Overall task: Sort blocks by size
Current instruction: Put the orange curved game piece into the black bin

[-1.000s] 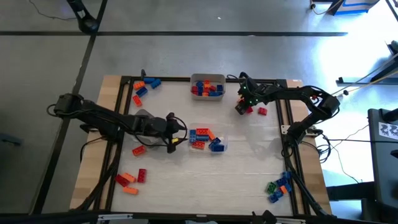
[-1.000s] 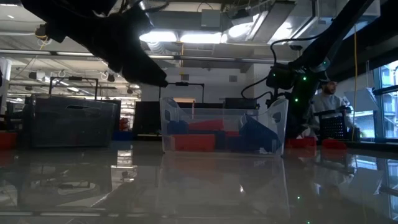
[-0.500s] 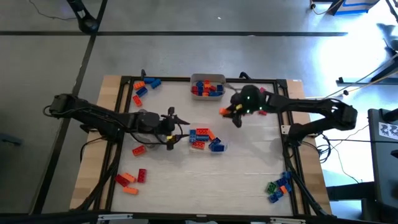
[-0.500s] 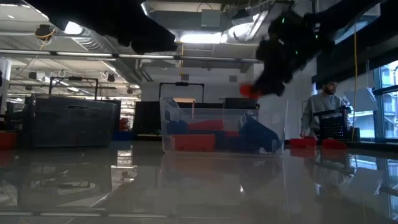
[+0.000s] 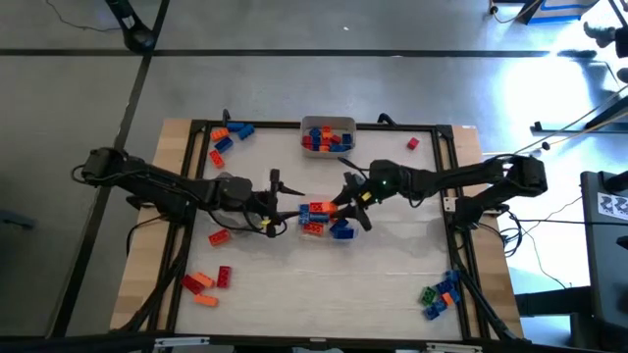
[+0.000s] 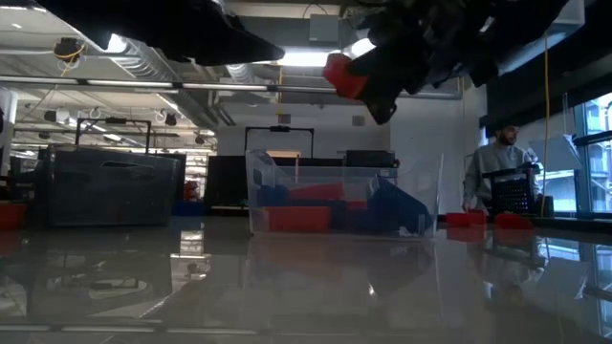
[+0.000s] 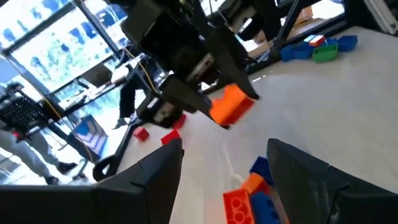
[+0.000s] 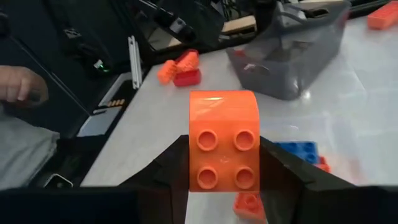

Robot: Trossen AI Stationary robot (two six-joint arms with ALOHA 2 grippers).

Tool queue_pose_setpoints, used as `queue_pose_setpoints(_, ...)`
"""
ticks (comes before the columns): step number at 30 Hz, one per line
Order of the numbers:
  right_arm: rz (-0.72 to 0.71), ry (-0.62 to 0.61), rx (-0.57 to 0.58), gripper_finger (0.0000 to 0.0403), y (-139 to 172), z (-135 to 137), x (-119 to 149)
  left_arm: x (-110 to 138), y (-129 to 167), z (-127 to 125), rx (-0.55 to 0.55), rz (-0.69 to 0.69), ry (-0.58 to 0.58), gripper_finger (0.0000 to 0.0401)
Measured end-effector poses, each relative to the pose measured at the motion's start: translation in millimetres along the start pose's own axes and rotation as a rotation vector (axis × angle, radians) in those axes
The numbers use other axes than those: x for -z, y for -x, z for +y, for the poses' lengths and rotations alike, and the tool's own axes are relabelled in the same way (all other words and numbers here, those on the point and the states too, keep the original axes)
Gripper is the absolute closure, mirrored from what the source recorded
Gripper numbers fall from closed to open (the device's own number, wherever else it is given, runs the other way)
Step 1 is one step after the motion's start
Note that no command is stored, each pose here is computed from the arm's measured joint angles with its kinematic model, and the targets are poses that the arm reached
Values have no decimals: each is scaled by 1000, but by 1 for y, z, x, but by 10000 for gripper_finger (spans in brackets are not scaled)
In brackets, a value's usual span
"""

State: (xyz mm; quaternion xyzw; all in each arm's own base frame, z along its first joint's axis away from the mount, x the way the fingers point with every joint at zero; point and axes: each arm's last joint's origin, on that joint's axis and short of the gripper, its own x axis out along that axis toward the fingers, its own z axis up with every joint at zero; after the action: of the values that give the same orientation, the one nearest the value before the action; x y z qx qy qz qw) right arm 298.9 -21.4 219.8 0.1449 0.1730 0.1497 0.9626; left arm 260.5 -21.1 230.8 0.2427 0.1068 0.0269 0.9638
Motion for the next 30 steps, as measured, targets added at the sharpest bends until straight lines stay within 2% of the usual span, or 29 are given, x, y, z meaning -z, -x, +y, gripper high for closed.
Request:
queue_pose_setpoints(6,-33,-71,-3,257,-12,-6,5,-6,-13,-4,21,11,-115,178)
queue_pose_setpoints(12,-39,-100,-12,257,-20,-10,6,-9,-27,-12,101,-12,-241,178)
queue_pose_setpoints(21,-26,-99,-62,256,-38,-8,-1,4,-42,-12,107,52,-255,178)
queue_pose_setpoints(26,-26,-103,-51,256,-45,-12,-3,3,-43,-12,103,42,-241,178)
queue_pose_setpoints(30,-32,-111,-32,256,-52,-16,-6,4,-42,-13,139,30,-231,178)
